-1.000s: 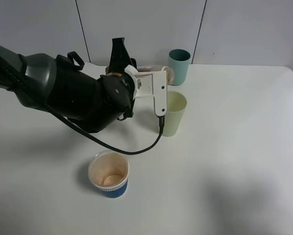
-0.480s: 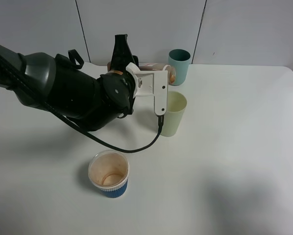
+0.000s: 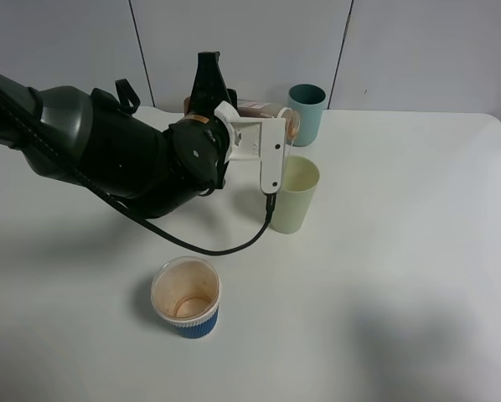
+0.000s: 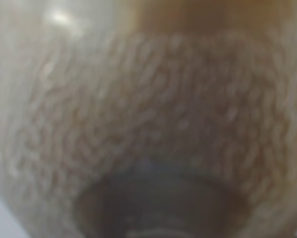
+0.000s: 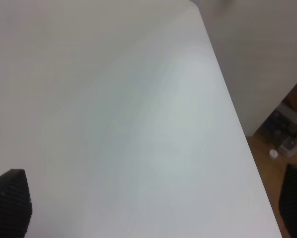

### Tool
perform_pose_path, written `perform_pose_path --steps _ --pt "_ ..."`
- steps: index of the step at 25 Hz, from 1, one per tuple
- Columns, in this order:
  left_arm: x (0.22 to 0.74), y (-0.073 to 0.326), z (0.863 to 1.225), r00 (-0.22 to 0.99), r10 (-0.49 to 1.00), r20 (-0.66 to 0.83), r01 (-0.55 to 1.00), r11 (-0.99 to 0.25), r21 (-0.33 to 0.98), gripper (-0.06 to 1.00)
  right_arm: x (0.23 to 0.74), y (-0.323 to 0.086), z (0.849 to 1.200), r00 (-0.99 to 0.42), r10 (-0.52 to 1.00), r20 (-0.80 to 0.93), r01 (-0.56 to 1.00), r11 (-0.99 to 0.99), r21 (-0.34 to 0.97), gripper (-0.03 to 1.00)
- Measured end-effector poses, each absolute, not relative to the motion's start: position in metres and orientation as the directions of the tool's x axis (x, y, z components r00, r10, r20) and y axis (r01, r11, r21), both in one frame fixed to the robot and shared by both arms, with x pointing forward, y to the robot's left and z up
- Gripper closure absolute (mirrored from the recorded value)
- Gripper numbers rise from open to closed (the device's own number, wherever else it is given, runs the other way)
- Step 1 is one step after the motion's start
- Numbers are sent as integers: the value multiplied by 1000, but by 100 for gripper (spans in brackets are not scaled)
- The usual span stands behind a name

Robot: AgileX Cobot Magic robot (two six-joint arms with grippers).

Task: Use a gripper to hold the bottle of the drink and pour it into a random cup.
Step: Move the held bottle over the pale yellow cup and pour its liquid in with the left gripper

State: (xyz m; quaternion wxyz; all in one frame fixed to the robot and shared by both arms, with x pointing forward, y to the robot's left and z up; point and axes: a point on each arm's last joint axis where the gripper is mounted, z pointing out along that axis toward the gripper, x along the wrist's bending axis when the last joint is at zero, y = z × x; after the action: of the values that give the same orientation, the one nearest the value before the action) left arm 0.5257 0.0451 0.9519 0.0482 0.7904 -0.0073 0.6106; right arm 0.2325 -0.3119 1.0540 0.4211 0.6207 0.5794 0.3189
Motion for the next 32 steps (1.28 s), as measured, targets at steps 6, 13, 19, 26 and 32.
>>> perform_pose_path --steps 6,13,19,26,32 --pt "529 48 953 243 38 969 -75 -996 57 62 232 -312 1054 125 988 -92 451 26 892 -3" --pt "530 47 954 230 22 973 -94 -995 45 62 232 -312 1054 125 988 -92 451 26 892 -3" --pt "530 46 954 227 17 974 -100 -994 41 62 232 -312 1054 125 988 -92 451 26 892 -3" --pt "530 46 955 224 14 974 -104 -994 38 62 232 -312 1054 125 988 -92 451 26 892 -3" --pt "530 45 956 211 6 978 -111 -993 30 62 232 -312 1054 125 988 -92 451 26 892 -3"
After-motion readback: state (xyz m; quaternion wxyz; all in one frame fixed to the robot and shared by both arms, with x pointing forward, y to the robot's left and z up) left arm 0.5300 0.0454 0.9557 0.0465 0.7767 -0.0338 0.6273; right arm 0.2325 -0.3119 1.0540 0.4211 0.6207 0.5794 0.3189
